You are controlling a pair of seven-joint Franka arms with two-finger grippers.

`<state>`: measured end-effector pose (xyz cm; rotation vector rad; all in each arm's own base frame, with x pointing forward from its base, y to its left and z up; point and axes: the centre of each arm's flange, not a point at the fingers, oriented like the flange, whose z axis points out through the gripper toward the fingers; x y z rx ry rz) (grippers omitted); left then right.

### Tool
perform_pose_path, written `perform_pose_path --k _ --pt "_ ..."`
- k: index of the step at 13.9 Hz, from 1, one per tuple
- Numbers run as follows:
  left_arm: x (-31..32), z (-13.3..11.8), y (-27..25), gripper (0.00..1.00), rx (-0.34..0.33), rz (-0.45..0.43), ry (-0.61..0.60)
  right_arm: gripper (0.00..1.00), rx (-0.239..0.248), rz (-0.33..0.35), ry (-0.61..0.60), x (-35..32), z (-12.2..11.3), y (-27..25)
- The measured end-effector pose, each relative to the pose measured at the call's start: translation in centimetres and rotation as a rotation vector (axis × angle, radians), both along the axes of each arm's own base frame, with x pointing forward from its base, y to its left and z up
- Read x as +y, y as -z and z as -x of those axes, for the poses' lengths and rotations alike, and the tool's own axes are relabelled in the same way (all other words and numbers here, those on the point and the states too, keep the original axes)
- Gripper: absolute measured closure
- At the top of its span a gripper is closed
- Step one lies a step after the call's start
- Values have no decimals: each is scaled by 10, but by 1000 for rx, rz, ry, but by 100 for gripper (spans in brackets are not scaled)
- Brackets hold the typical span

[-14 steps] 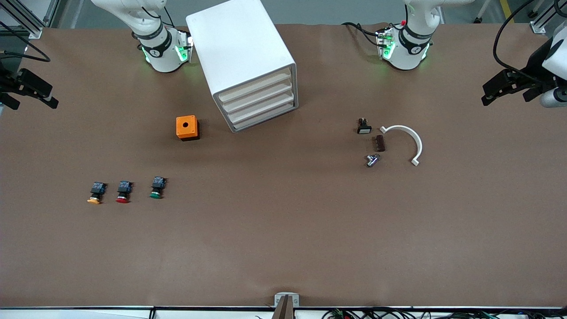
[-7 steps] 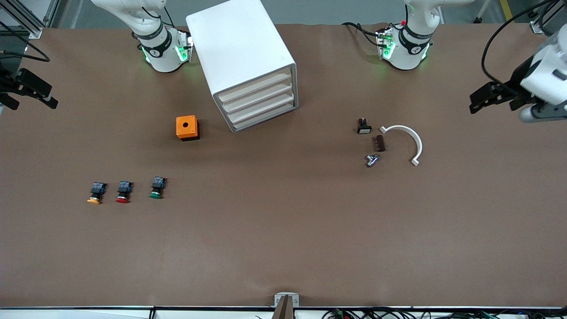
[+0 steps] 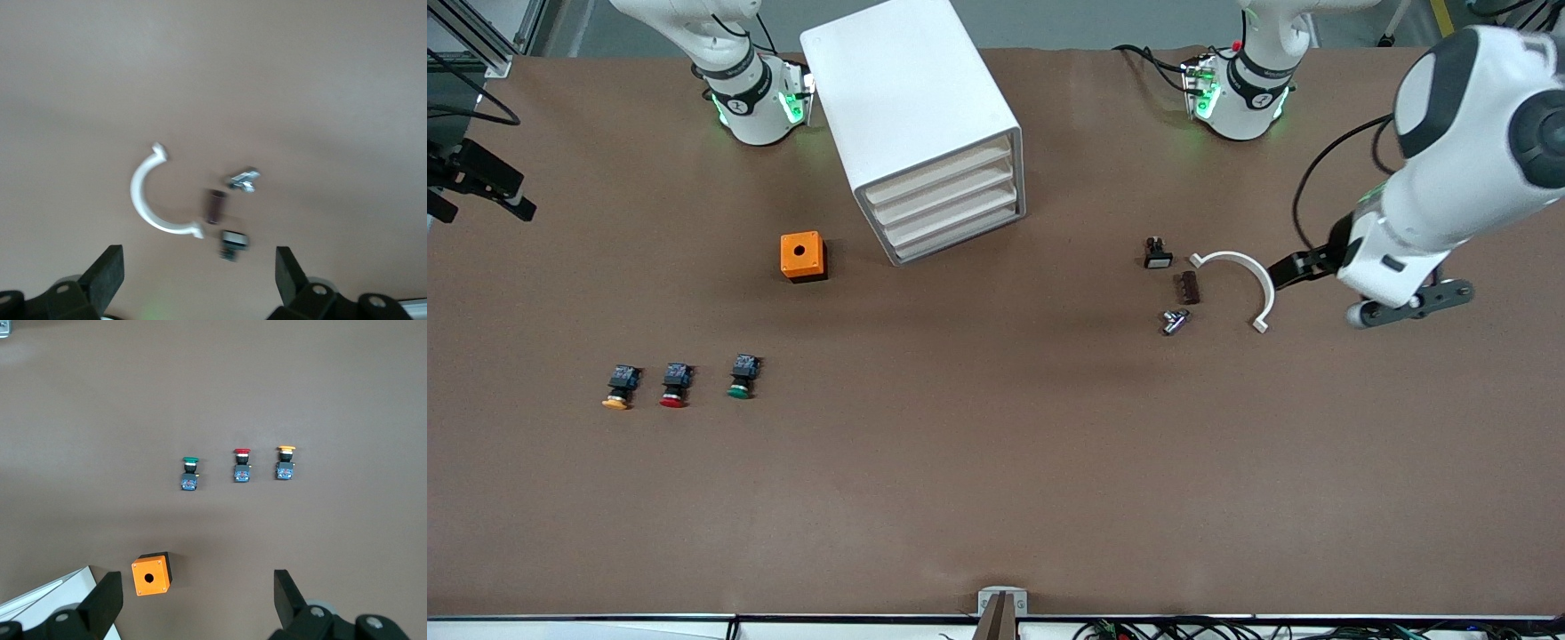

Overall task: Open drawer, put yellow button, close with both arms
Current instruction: 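Reach the left gripper to the drawer while the right gripper reaches the yellow button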

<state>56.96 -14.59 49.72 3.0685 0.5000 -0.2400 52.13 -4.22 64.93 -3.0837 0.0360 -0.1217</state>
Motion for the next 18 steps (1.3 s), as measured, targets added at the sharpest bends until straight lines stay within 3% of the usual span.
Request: perform_pose_path --k 5,8,14,18 --pt "-59 -1 44 0 95 -3 -267 0 49 9 28 -18 -52 71" --pt "-98 2 63 0 171 4 -423 0 97 78 37 -37 -68 101" --pt "-160 16 110 0 400 -32 -794 0 98 102 75 -71 -96 182" --pt "-195 30 143 0 516 -126 -983 0 47 106 120 -102 -90 249"
